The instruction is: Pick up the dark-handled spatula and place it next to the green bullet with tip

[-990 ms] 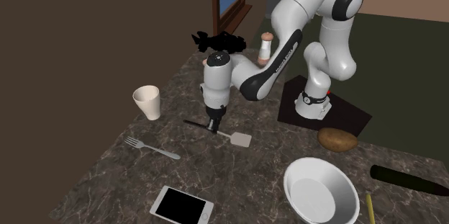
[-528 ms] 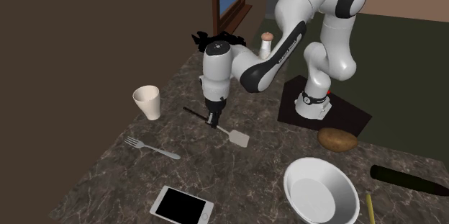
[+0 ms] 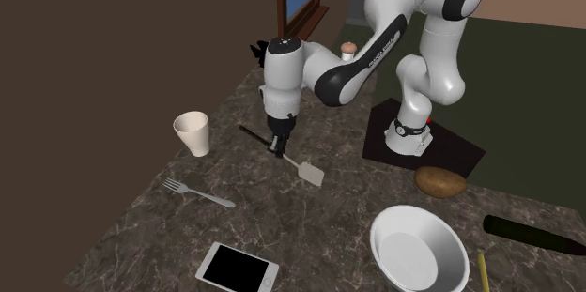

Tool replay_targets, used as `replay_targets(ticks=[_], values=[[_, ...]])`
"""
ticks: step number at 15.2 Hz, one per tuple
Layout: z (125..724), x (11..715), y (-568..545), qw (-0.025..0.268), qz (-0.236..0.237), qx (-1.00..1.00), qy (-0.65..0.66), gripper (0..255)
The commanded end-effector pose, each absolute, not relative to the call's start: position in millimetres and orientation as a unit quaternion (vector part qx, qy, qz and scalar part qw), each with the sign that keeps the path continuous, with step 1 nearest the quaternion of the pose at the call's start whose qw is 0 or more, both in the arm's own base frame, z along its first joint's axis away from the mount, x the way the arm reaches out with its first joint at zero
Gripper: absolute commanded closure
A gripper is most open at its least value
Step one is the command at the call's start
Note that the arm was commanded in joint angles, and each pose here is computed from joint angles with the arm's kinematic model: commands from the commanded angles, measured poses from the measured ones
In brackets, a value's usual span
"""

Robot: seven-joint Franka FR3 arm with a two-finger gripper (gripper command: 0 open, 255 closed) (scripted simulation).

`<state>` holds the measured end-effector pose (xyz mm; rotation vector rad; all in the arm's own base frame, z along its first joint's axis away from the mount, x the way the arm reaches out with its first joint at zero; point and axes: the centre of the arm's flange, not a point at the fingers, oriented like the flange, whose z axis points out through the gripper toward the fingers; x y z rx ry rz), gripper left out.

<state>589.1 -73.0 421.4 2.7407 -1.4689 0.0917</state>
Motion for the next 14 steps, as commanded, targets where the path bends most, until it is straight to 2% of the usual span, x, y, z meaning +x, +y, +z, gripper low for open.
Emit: replay_targets(ticks=[1,6,14], values=[[434,590,-73,0.015,0.029,0.881,-0.472,255],[457,590,-73,0.015,0.029,0.881,-0.472,255],[457,553,26,0.015,0.029,0.881,-0.472,255]])
